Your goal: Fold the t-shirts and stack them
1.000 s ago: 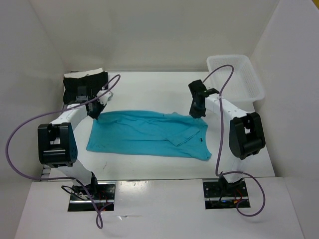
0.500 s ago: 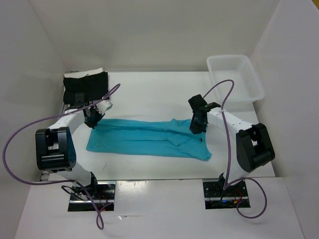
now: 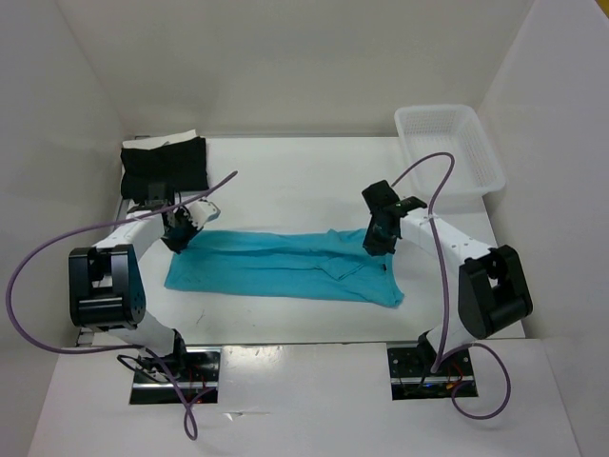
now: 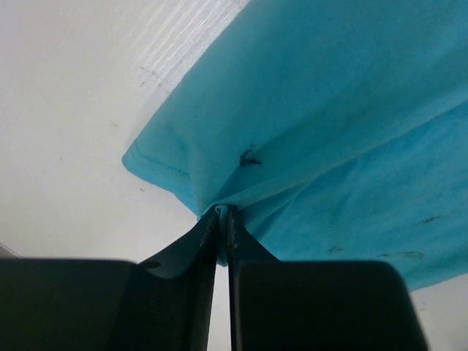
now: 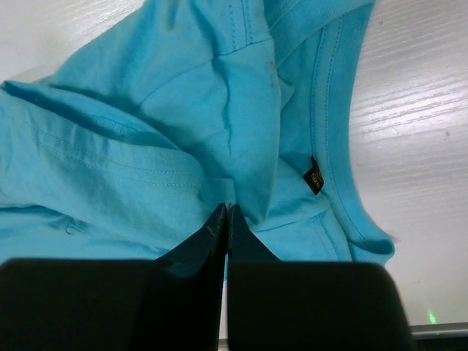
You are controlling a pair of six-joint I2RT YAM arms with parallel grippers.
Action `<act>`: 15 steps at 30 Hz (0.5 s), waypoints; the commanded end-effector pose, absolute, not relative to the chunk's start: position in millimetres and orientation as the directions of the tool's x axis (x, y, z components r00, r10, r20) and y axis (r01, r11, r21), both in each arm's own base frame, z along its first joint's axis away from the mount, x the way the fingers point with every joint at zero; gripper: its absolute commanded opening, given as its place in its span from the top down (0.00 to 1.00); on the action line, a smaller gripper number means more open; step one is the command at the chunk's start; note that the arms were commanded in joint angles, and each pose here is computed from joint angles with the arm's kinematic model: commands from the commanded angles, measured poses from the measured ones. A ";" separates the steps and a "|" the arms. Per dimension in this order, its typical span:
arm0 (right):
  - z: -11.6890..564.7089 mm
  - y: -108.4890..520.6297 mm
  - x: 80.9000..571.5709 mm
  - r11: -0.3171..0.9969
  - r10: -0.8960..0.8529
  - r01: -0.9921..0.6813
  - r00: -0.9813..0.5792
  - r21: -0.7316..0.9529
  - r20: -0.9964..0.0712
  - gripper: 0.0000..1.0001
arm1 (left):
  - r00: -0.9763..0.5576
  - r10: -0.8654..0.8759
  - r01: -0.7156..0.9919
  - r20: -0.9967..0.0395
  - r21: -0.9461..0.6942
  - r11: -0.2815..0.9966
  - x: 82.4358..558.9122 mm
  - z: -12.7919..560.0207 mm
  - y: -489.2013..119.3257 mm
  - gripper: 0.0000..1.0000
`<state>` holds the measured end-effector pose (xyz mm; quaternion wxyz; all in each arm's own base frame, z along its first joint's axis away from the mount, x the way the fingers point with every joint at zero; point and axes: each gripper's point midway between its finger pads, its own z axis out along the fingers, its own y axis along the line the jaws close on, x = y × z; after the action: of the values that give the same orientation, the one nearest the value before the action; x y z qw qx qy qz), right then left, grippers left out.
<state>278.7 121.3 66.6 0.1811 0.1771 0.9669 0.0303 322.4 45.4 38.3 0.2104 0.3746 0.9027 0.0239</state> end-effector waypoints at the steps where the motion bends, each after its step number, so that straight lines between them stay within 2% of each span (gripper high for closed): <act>1: 63.5 118.6 263.9 0.933 0.358 0.349 -0.883 0.087 -0.304 0.97 | -0.597 0.727 0.705 -0.339 0.210 0.677 312.9 41.9 37.0 0.84; 5: 53.1 116.3 246.1 0.936 0.347 0.351 -0.911 0.022 -0.225 0.68 | -0.586 0.748 0.726 -0.313 0.207 0.655 308.7 40.7 32.9 0.79; 7: 55.9 115.7 229.9 0.940 0.332 0.340 -0.924 -0.010 -0.191 0.60 | -0.602 0.751 0.716 -0.272 0.233 0.658 305.0 43.1 41.9 0.75; 8: 59.1 114.8 226.9 0.936 0.344 0.353 -0.920 -0.010 -0.189 0.54 | -0.616 0.745 0.707 -0.256 0.236 0.666 300.5 45.3 47.6 0.70; 12: 77.3 117.6 217.2 0.935 0.351 0.353 -0.911 0.028 -0.218 0.53 | -0.683 0.691 0.634 -0.236 0.280 0.721 299.2 68.2 84.3 0.65; 15: 91.3 114.8 228.5 0.914 0.400 0.403 -0.870 0.051 -0.288 0.52 | -0.710 0.633 0.564 -0.309 0.289 0.774 307.3 94.9 97.5 0.62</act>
<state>228.2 121.6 71.4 0.1172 0.1789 0.9769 0.0002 295.5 80.8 54.5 0.1592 0.3511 0.9204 0.0647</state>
